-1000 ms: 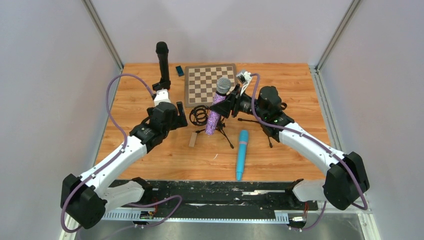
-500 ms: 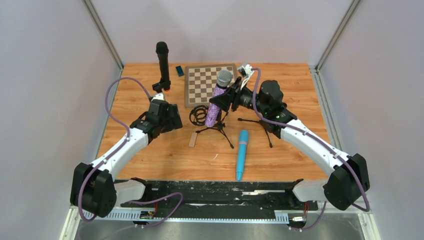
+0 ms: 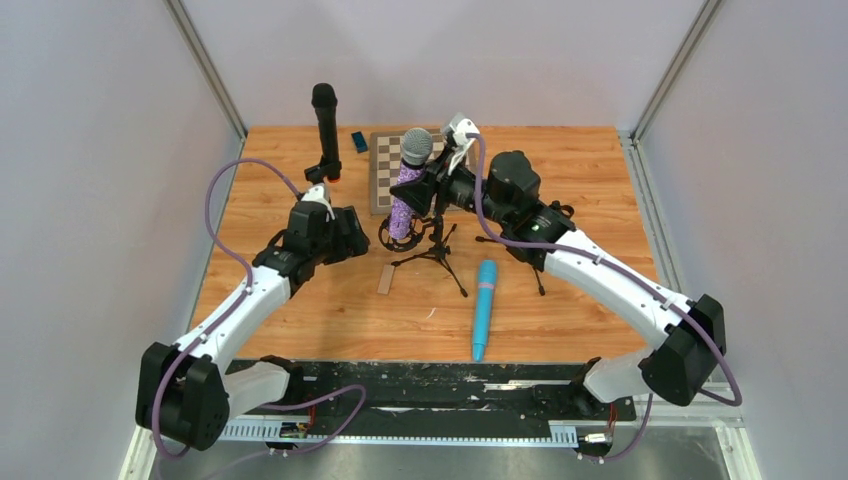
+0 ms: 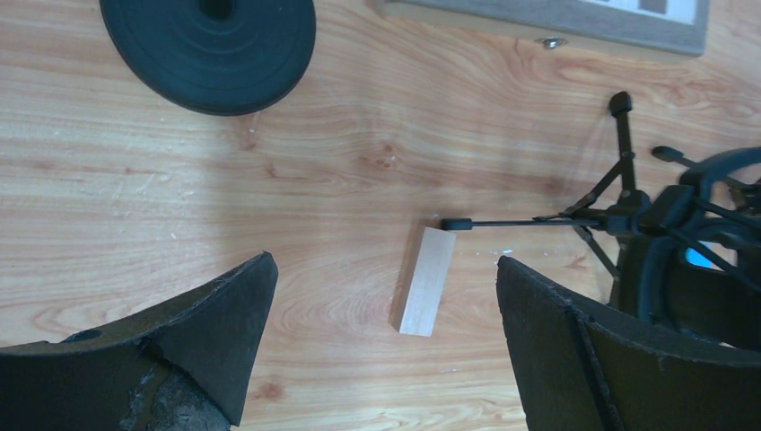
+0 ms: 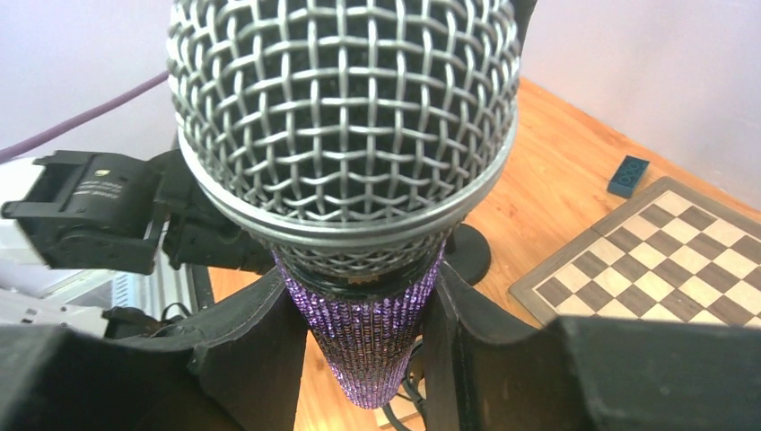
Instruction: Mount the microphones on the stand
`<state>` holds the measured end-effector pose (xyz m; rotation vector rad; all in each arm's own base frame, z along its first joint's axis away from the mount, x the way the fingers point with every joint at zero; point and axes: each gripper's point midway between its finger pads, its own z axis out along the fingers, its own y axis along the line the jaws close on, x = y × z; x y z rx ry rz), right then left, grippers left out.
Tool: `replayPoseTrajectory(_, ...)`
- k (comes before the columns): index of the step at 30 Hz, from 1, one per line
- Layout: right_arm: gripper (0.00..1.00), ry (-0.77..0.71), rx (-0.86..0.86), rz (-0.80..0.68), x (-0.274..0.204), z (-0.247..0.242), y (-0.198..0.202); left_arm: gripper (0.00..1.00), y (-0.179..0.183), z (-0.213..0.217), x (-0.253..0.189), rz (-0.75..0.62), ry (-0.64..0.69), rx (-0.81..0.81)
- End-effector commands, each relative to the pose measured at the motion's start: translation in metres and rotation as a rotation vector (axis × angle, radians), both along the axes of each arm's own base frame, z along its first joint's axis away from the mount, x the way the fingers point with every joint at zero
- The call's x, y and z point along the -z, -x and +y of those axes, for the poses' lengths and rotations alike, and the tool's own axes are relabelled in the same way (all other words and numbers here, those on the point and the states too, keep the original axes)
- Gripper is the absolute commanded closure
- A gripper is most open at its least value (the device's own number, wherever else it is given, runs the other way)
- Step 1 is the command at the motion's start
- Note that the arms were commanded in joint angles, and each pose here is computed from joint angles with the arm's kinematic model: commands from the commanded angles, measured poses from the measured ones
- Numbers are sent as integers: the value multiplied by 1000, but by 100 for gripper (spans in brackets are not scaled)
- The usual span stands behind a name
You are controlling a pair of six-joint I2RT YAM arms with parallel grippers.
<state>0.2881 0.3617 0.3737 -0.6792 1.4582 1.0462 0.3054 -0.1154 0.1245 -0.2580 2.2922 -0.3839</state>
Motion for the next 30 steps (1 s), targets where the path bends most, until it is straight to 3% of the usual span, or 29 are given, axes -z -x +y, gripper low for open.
replayPoseTrajectory(1, 100, 17, 71, -124, -31, 10, -9, 0, -5, -3, -22, -93, 43, 1)
replayPoseTrajectory(10, 100, 146, 65, -297, -28, 42, -1, 0, -5, -1, -20, -89, 36, -5)
replayPoseTrajectory(30, 100, 271, 101, -337, 0, 57, -18, 0, -5, 2, -18, -80, 17, -8)
